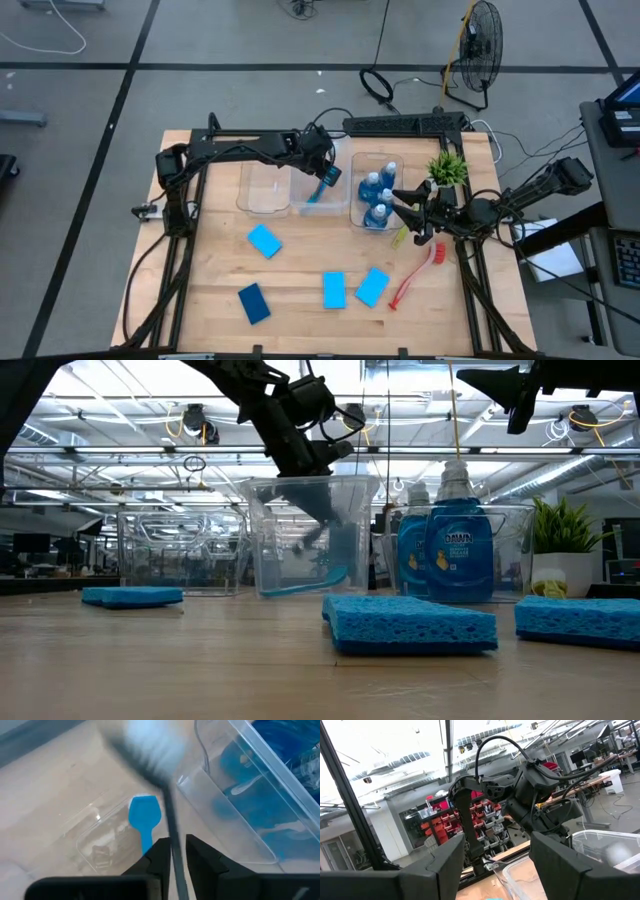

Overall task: Pick & Place Kitchen Sink Supplies
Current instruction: Put the gray dish brush into the white transparent bin, then put the red dish brush into the white transparent bin

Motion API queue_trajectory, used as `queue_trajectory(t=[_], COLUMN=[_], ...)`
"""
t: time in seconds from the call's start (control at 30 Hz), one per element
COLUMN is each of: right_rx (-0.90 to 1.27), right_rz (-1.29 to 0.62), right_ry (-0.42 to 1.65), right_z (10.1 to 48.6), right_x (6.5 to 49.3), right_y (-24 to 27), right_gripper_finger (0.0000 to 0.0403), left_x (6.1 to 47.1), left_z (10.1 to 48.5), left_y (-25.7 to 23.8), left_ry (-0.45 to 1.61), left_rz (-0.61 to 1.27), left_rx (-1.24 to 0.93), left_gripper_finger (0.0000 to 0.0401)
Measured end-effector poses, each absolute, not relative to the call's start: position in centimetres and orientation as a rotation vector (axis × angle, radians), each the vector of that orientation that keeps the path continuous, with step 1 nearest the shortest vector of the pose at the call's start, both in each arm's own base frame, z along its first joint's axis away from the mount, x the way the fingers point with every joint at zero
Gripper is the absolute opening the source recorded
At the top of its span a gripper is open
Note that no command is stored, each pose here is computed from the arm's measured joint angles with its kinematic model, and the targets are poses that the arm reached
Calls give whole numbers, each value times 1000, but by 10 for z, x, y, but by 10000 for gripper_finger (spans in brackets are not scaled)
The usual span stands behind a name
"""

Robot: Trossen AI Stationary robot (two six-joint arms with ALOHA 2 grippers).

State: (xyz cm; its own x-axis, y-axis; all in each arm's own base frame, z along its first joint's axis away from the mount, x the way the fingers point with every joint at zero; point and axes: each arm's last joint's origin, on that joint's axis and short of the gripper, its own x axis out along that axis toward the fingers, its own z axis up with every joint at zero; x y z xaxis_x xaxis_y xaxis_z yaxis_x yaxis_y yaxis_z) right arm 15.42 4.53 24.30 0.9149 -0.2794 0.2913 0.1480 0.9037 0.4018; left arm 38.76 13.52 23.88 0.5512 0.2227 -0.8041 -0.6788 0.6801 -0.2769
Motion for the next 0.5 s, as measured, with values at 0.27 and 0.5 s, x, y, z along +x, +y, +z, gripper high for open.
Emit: queue_trajectory(t=[0.27, 0.5], right_rx=[383, 383], right_rz=[-226, -226], right_ry=[-352, -352], right_z=[243, 243], right_x=[154, 154], right_y=[45, 45], right_gripper_finger=[212, 212], left_x=[388, 388], left_z=[239, 245], left_y=[135, 134], left_ry=[821, 792], left_rz=[573, 551], left_rx=[-623, -625], left_gripper_finger=[68, 95])
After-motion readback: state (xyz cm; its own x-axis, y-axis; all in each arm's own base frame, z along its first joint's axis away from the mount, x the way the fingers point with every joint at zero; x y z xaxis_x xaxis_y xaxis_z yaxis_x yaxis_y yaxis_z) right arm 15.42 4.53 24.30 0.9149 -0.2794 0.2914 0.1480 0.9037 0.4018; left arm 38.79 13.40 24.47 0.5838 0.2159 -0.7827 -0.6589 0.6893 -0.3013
